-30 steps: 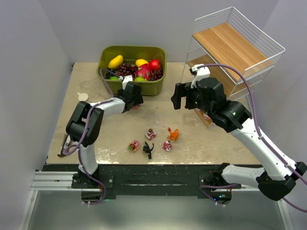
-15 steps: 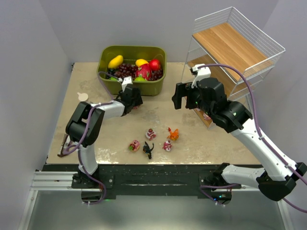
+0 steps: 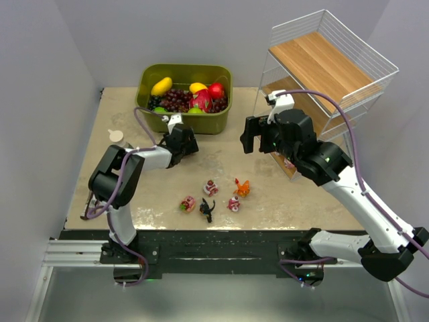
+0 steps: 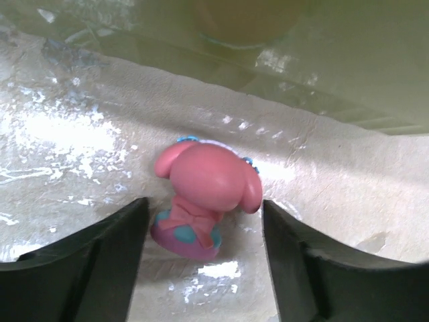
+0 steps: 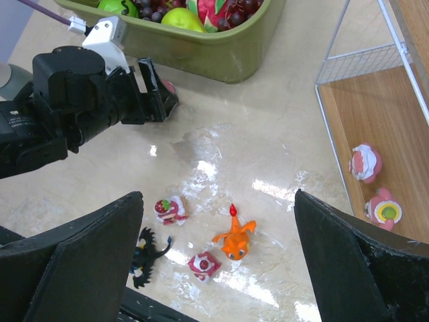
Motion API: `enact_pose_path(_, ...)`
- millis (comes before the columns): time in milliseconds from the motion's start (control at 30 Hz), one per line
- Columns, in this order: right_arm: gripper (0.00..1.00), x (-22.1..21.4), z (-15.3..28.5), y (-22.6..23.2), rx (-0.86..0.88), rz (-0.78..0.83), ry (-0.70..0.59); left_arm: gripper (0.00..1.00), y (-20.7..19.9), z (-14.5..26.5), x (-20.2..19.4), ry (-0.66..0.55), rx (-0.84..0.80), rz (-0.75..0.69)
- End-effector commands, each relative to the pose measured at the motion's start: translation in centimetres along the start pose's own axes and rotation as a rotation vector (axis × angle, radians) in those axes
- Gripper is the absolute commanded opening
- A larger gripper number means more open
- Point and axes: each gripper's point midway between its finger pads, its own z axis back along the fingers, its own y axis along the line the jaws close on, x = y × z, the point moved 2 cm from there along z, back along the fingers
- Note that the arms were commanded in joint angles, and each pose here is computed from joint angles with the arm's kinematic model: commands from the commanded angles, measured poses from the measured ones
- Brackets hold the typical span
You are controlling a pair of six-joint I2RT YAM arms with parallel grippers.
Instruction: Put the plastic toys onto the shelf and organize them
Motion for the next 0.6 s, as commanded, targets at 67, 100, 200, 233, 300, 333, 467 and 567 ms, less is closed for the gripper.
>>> enact_pose_path(67, 0.97, 0.8, 0.7, 0.2, 0.022, -0.002, -0.043, 0.59, 1.3, 0.7, -2.8, 0.089, 0.023, -0.014)
enact_pose_path(100, 0.97, 0.9, 0.7, 0.2, 0.022, -0.002, -0.043, 0.57, 1.4, 0.8, -2.9, 0.092, 0.025, -0.015)
enact_pose_path(200, 0.97, 0.9, 0.7, 0.2, 0.021, -0.003, -0.045, 0.49, 1.5, 0.9, -2.8, 0.089, 0.028, -0.021)
enact_pose_path(233, 0.97, 0.9, 0.6, 0.2, 0.022, -0.003, -0.046, 0.44, 1.4, 1.0, -2.7, 0.088, 0.026, -0.022)
enact_pose_path(300, 0.97, 0.9, 0.6, 0.2, 0.024, -0.002, -0.047, 0.41, 1.5, 1.3, -2.6, 0.088, 0.026, -0.023)
enact_pose_path(333, 0.97, 0.9, 0.6, 0.3, 0.025, -0.002, -0.047, 0.36, 1.4, 1.5, -2.3, 0.078, 0.021, -0.021)
enact_pose_path(467, 0.97, 0.9, 0.5, 0.4, 0.028, 0.000, -0.046, 0.18, 1.3, 1.9, -1.9, 0.069, 0.013, -0.029)
enact_pose_path(567, 0.97, 0.9, 0.3, 0.6, 0.038, 0.002, -0.041, 0.03, 0.7, 2.3, -1.5, 0.068, -0.020, -0.041)
